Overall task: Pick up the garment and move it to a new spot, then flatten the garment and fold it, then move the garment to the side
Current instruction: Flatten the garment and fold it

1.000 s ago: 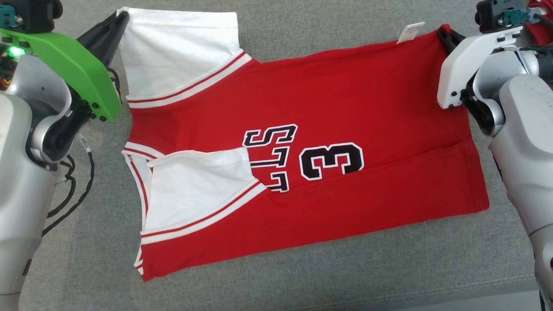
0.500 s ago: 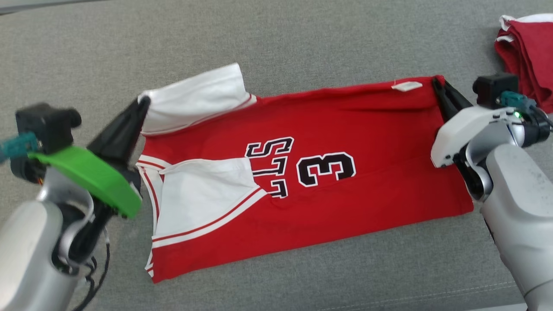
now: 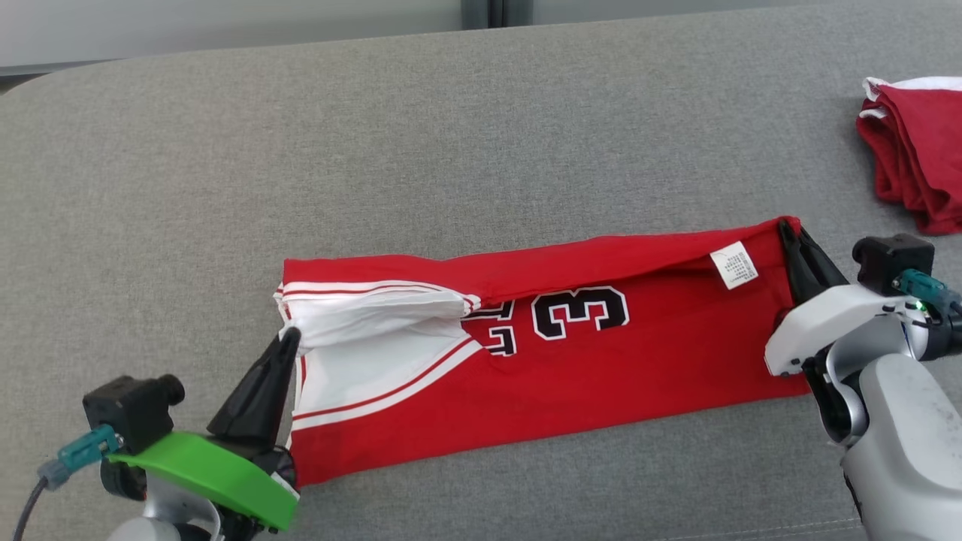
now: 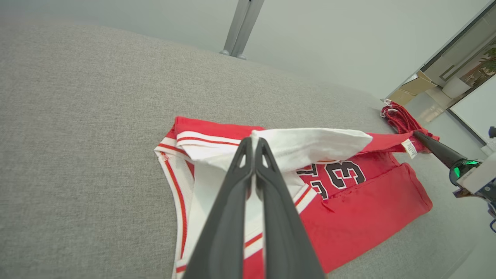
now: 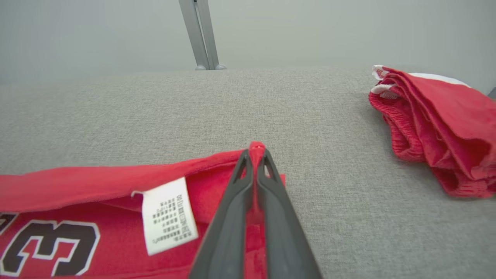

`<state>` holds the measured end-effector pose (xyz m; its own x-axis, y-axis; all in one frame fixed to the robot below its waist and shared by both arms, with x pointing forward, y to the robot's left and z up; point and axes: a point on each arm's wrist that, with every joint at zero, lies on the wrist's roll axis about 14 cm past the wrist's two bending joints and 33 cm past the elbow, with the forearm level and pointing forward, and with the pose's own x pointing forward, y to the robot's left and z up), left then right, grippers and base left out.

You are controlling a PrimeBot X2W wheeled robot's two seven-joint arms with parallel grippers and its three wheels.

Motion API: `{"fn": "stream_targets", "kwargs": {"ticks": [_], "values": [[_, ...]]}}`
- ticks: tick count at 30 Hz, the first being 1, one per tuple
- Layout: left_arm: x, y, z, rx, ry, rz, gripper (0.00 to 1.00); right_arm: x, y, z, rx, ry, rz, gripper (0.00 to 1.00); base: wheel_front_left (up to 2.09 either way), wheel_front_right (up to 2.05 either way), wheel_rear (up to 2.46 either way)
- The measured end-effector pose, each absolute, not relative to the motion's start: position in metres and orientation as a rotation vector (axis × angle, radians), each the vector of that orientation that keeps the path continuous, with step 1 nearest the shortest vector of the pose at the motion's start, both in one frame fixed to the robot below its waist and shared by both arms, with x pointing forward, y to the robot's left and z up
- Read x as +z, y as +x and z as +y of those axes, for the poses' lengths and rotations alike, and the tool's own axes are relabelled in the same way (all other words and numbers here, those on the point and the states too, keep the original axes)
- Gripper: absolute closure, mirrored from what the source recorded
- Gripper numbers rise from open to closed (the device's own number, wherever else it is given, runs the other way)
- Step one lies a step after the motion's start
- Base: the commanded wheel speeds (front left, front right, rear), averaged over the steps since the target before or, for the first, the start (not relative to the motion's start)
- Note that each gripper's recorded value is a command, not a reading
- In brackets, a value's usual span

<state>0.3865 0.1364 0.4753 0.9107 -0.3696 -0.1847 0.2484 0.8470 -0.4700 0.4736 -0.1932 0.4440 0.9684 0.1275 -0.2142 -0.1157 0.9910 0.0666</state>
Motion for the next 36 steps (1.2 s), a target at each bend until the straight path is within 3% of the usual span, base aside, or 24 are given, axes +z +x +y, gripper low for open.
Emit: {"fn": "stream_targets", "kwargs": {"ticks": [8, 9, 11, 12, 13, 14, 26, 36], "values": [[0.451, 0.364, 0.135, -0.283, -0.497, 0.329, 1.0, 0.432, 0.446, -0.192, 0.089, 0.081, 0.254, 1.0, 0.0, 0.0, 0.0], [0.448, 0.361, 0.134, -0.278, -0.502, 0.337, 1.0, 0.432, 0.443, -0.194, 0.081, 0.079, 0.251, 0.8, 0.0, 0.0, 0.0], [0.442, 0.357, 0.133, -0.271, -0.506, 0.352, 1.0, 0.429, 0.438, -0.195, 0.066, 0.084, 0.255, 0.53, 0.0, 0.0, 0.0], [0.439, 0.355, 0.133, -0.265, -0.506, 0.355, 0.75, 0.428, 0.434, -0.195, 0.056, 0.098, 0.253, 0.1, 0.0, 0.0, 0.0], [0.437, 0.353, 0.134, -0.256, -0.507, 0.354, 0.53, 0.427, 0.431, -0.196, 0.047, 0.106, 0.251, 0.0, 0.0, 0.0, 0.0], [0.436, 0.352, 0.135, -0.247, -0.507, 0.35, 0.0, 0.426, 0.428, -0.197, 0.04, 0.107, 0.251, 0.0, 0.0, 0.0, 0.0], [0.443, 0.348, 0.16, -0.114, -0.391, 0.23, 0.0, 0.425, 0.398, -0.218, -0.066, 0.139, 0.215, 0.0, 0.0, 0.0, 0.0], [0.468, 0.358, 0.172, -0.056, -0.311, 0.116, 0.0, 0.429, 0.416, -0.2, 0.016, 0.077, 0.287, 0.0, 0.0, 0.0, 0.0]]}}
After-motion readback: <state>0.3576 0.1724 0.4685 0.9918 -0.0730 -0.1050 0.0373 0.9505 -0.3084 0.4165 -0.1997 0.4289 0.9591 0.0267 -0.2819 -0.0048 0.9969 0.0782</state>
